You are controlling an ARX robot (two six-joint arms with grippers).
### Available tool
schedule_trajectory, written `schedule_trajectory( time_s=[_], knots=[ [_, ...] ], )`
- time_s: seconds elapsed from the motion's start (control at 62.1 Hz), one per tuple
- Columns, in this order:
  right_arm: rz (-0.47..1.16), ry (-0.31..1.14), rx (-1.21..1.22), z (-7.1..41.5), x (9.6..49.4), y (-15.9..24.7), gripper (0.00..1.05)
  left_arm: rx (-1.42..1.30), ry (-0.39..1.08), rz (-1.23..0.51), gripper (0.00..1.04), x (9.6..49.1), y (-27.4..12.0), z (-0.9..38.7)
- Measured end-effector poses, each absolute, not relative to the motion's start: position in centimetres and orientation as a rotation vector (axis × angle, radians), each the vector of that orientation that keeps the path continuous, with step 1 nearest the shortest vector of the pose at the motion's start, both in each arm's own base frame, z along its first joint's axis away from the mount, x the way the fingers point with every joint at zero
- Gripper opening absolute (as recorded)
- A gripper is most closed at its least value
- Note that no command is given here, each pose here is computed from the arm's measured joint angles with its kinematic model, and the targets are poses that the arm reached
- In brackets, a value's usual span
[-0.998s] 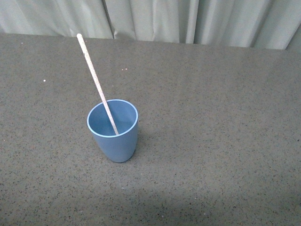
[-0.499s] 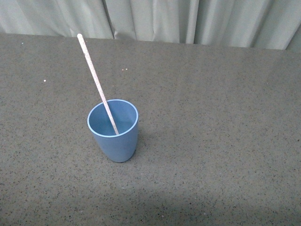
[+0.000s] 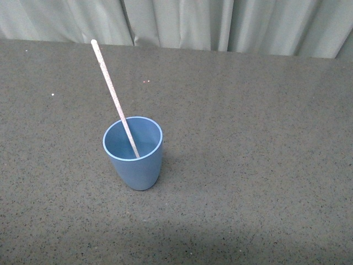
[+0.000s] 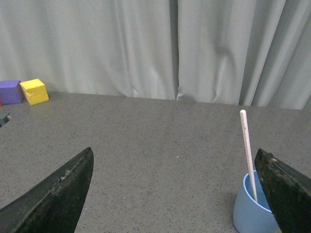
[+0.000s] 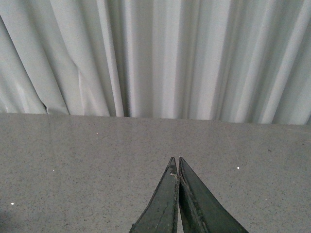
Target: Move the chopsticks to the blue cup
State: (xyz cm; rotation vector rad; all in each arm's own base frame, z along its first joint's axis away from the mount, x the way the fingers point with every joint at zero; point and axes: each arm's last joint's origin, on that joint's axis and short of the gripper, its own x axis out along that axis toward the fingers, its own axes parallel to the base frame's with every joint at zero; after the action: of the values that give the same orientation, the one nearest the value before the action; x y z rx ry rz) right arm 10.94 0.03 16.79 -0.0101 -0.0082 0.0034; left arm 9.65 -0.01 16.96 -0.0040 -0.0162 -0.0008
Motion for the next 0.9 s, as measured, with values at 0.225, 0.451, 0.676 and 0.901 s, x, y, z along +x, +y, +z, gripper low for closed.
schedule_trajectory(
  time_s=[0.225, 0.451, 0.676, 0.901],
  knots=[
    [0.004, 0.005, -0.010, 16.5, 9.8, 0.0, 0.01, -0.004, -0.016, 0.000, 0.98, 9.7, 0.0, 17.0],
    [0.003, -0.002, -0.010, 16.5, 9.8, 0.0, 0.01, -0.004, -0.016, -0.001, 0.98, 9.7, 0.0, 17.0],
    [0.004, -0.002, -0.010, 16.5, 9.8, 0.0, 0.27, -0.004, -0.016, -0.001, 0.98, 9.7, 0.0, 17.0],
    [0.004, -0.002, -0.010, 16.5, 9.8, 0.0, 0.68, -0.004, -0.016, -0.001, 0.98, 9.7, 0.0, 17.0]
  ],
)
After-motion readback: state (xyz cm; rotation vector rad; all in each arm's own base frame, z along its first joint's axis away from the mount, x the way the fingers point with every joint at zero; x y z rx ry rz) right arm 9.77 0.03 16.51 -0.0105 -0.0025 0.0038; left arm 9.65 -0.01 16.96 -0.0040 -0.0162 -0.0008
